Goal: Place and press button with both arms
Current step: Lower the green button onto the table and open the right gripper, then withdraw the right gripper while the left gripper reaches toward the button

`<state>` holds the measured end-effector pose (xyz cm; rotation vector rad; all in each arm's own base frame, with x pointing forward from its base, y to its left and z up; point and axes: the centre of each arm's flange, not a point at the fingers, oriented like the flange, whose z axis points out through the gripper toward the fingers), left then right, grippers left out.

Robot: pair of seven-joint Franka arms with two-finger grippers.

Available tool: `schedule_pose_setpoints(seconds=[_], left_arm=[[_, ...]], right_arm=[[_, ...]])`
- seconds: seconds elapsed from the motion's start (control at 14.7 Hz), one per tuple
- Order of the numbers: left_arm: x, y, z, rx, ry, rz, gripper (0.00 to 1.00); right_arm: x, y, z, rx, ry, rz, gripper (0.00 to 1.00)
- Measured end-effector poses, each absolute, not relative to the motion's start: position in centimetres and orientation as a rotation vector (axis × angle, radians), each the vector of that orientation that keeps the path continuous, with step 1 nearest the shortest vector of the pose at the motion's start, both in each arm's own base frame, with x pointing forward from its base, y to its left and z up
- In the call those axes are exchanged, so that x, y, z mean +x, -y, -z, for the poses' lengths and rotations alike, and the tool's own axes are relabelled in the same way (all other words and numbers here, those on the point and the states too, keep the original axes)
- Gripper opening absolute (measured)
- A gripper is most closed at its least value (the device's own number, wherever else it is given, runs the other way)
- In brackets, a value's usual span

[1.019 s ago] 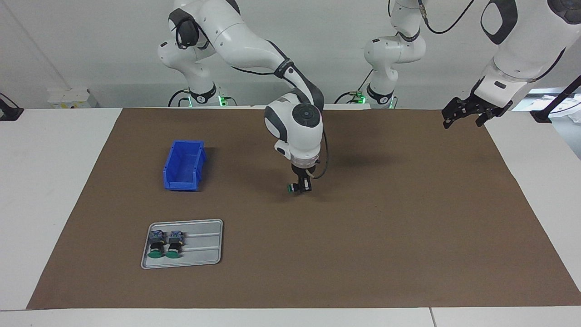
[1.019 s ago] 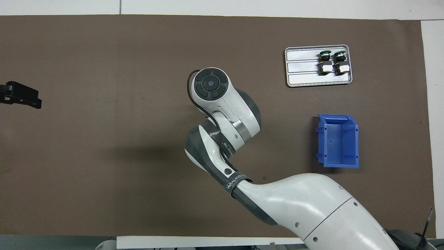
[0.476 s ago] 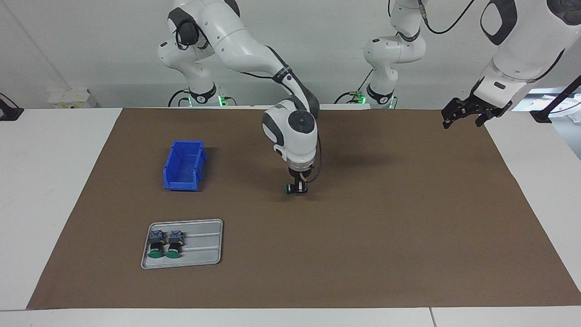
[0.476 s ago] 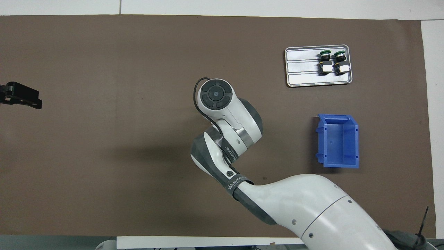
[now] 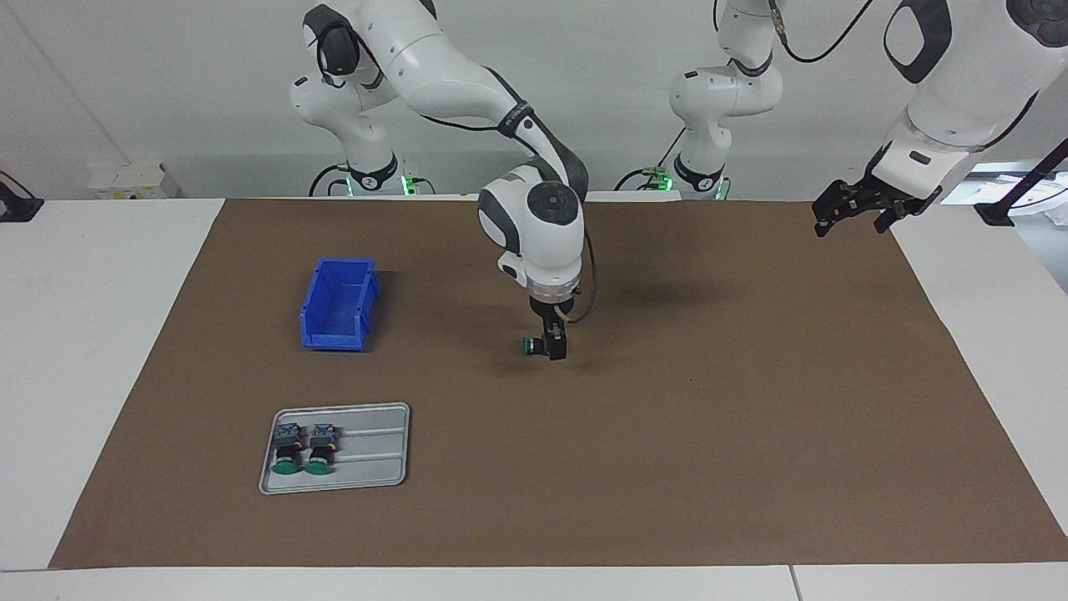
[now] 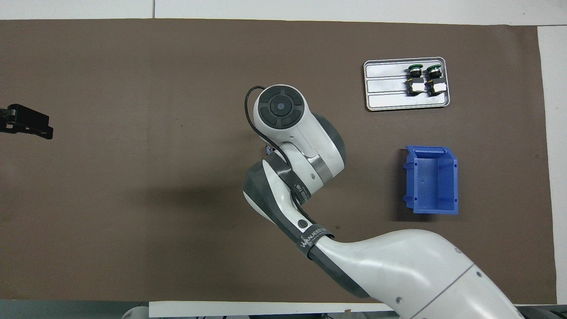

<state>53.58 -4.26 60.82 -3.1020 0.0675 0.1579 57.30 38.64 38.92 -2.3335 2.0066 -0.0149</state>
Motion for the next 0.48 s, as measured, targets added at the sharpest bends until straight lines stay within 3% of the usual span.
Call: schedule_pose_setpoints(seconds=[0.27, 0.48], left_arm=[[53.6, 4.2, -60.8, -3.099, 0.033, -0.158, 1.00], [53.3, 4.8, -60.3, -3.082, 0.220, -0.168, 1.00]], right_arm=[[59.5, -29.2, -47.9, -2.450, -1.852, 0.055, 0.98], [59.6, -23.2, -51.0, -2.650, -1.659, 0.026, 0.98]])
